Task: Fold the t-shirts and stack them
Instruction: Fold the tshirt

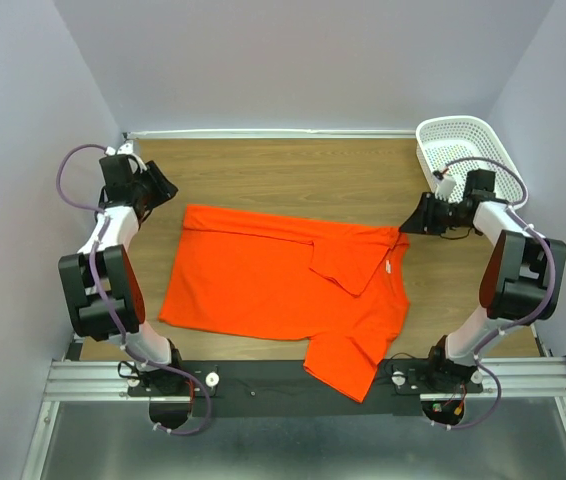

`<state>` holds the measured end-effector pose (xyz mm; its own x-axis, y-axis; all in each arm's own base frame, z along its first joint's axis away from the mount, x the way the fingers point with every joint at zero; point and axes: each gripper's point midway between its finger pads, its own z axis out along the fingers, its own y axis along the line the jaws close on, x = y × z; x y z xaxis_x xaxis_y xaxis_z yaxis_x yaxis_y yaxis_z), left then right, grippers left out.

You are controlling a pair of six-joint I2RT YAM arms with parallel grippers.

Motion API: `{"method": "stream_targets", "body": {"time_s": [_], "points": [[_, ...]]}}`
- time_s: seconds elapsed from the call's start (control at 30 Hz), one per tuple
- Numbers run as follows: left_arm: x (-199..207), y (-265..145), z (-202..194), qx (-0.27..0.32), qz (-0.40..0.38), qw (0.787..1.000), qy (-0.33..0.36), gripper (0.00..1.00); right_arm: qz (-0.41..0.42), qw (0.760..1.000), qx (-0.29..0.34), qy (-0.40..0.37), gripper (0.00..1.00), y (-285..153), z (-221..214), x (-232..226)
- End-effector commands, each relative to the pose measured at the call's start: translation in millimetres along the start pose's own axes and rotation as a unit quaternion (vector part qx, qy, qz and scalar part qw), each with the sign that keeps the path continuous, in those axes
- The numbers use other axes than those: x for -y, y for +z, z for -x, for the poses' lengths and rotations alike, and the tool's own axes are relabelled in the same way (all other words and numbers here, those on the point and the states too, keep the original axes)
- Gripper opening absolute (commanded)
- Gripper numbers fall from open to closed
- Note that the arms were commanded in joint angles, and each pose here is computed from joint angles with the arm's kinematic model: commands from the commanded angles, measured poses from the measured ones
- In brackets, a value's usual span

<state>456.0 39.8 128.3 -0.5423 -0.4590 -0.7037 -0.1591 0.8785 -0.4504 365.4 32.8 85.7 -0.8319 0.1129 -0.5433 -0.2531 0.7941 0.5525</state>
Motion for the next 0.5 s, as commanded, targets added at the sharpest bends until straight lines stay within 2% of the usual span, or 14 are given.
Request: {"method": "stream_targets", "body": {"time_s": [0.0,0.3,0.4,0.47], "points": [[-4.4,-5.7,-23.2,-0.021,0.000,1.000,-0.022,0.54,0.074,0.995,-0.059,0.043,0.38,9.3,-38.8,-21.5],[-8.5,-9.2,-57.8,-0.061,-0.004,0.998,-0.034,0.53,0.048,0.991,-0.095,0.078,0.38,15.4,-66.8,-14.4],[-9.6,-12.0,-57.0,-0.057,-0.001,0.998,-0.029,0.53,0.041,0.993,-0.100,0.054,0.38,16.0,-69.5,-14.8],[-7.4,-14.4,-54.6,-0.053,-0.005,0.998,-0.018,0.53,0.033,0.995,-0.093,0.002,0.38,12.0,-63.4,-20.4]]}}
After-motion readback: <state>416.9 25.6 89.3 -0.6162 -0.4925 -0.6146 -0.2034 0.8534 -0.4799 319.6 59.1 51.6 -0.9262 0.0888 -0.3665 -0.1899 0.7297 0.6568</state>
